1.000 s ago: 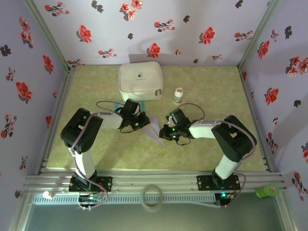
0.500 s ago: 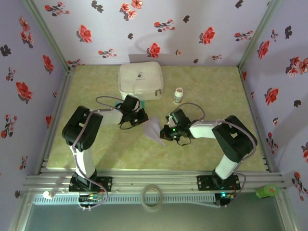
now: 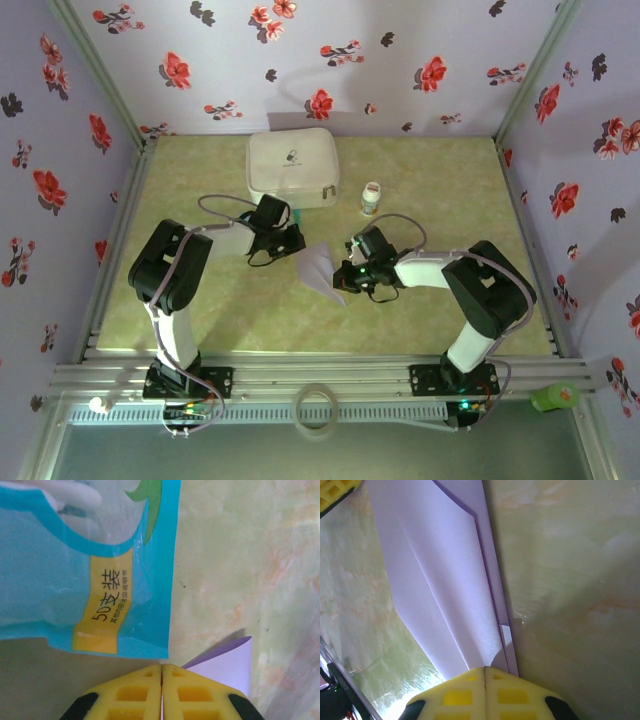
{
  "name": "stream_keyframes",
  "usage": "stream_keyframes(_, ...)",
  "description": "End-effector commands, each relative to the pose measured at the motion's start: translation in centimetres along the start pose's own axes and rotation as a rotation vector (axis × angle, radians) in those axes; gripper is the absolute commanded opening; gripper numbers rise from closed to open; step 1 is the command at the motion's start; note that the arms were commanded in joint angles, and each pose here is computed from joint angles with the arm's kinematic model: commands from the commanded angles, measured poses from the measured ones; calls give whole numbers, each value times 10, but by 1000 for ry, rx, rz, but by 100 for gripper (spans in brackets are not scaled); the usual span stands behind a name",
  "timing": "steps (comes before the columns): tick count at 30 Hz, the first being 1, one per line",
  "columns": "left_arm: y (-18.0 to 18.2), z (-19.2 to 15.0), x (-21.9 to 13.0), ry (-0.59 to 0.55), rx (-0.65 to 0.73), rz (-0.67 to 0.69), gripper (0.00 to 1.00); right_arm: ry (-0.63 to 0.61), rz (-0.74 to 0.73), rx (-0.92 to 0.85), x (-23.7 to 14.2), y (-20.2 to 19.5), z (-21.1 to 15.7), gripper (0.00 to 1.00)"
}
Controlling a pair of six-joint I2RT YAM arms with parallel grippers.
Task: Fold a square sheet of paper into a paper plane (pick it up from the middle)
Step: Fourth fold the wing at the center of the table.
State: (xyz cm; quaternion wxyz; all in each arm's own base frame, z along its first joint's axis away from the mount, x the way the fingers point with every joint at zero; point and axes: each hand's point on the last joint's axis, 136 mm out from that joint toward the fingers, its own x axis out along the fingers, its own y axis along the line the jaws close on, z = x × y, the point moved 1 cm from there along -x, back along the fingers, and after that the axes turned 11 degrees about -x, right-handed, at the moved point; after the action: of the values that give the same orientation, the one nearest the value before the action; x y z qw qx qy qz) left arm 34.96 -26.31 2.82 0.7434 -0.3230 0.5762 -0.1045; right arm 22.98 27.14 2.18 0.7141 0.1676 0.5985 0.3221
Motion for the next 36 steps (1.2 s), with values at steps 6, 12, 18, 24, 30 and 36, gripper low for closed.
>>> stream_keyframes(6, -13, 7, -24, -59, 52, -14, 11, 198, -166, 108, -3, -49, -63, 0)
stream_keyframes(12, -31, -4, -41, -74, 98, -51, 13, 199, -168, 107, -3, -49, -64, 0)
stream_keyframes(18, -43, -31, -41, -21, 120, -100, 13, 193, -169, 109, -3, -49, -61, 0)
stream_keyframes(24, -47, -66, -20, 79, 179, -130, 13, 186, -167, 115, -4, -48, -59, 0)
stream_keyframes(30, -16, -70, -2, 85, 159, -31, 11, 170, -137, 107, -5, -39, -53, 0)
stream_keyframes(36, 6, -75, 10, 102, 153, 31, 11, 107, -71, 76, -13, -15, -30, 3)
